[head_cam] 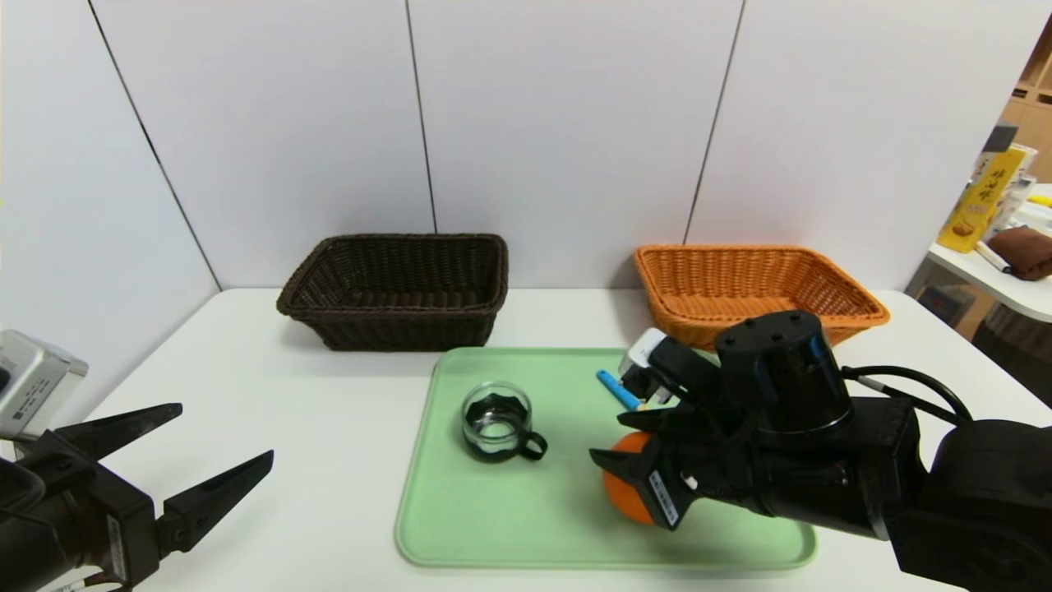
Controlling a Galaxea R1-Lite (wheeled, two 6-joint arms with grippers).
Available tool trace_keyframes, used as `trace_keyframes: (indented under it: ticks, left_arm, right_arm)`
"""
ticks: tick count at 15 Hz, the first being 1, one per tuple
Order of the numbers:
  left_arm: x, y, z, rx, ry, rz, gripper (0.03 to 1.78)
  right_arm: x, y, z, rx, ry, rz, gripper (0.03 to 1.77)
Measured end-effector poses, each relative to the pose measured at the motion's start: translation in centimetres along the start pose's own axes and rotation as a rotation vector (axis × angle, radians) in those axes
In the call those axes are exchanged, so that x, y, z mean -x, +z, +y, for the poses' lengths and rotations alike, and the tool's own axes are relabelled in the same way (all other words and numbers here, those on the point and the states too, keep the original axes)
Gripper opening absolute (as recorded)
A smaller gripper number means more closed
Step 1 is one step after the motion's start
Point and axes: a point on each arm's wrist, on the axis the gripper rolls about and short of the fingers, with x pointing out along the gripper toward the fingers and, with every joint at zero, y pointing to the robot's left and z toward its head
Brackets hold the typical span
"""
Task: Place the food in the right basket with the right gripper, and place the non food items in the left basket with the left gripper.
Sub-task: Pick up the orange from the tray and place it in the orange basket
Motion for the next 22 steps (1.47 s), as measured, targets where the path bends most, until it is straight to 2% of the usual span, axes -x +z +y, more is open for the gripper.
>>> trace_keyframes:
  ticks: [1,2,12,14,18,22]
  left_arm:
    - [0.0,0.0,0.0,0.001,-0.001,0.0,1.69]
    - [0.0,0.0,0.0,0.0,-0.002,-0.001,1.69]
    - [0.1,-0.2,-0.1,-0.001,-0.006,0.003,1.69]
    - [0.1,-0.3,-0.1,0.0,-0.007,0.005,1.69]
    - [0.3,-0.7,-0.1,-0.001,-0.007,0.009,1.69]
    - [0.4,-0.7,-0.1,-0.001,-0.007,0.005,1.69]
  right_arm:
    - [0.1,0.1,0.1,0.004,-0.007,-0.006,0.26]
    - [0.2,0.3,0.2,0.009,-0.008,-0.012,0.08]
    - [0.6,1.0,0.3,0.008,-0.008,-0.025,0.05]
    - [0.6,1.1,0.3,0.009,-0.03,-0.024,0.05]
    - [0.5,1.4,0.3,0.01,-0.049,-0.036,0.67]
    - [0.5,1.6,0.4,0.014,-0.051,-0.04,1.09]
